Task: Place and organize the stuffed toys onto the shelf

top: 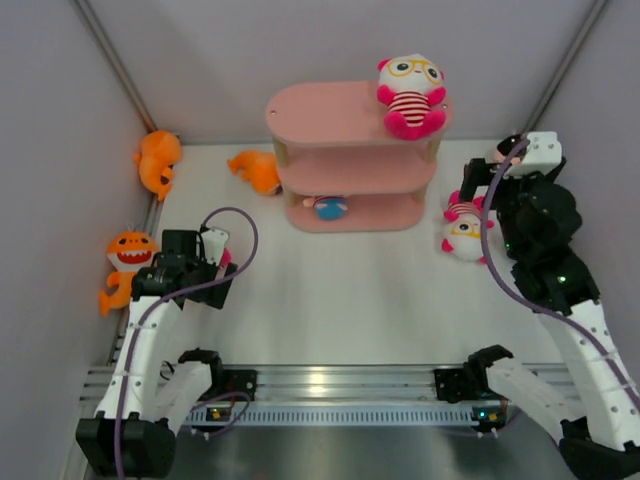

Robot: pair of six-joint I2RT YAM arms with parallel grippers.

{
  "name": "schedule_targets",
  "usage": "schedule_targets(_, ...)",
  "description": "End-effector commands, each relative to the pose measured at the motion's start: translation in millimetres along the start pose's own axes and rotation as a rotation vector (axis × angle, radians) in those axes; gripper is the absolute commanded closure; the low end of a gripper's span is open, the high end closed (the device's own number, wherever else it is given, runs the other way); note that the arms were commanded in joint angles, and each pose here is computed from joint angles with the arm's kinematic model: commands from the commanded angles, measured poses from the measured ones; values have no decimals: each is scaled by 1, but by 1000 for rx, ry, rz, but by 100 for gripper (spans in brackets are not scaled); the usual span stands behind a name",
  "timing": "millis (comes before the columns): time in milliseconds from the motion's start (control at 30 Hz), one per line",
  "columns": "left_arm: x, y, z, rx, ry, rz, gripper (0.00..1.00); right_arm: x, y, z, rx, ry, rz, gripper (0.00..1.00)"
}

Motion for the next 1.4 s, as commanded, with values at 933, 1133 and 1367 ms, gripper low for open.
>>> schedule_targets(933, -4, -4, 13, 23, -75, -34, 2, 6, -51, -165, 260, 268, -249, 100)
schedule_targets(1133, -44, -17, 63, 48, -229, -159, 2, -51, -66, -24, 105, -101, -177, 100)
schedule_targets(1367, -113, -54, 108, 131, -468, -415, 2, -97, 57, 76, -38, -370, 805, 96)
Point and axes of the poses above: each gripper's point midway between its finger pads, its own x axis out along the fingers, its own y axis along the line the jaws close on, z = x × y, the point moved 2 cm from there along -x, back along the fingers, and after that the axes turned 8 degrees about -x, right-handed, at the moved point
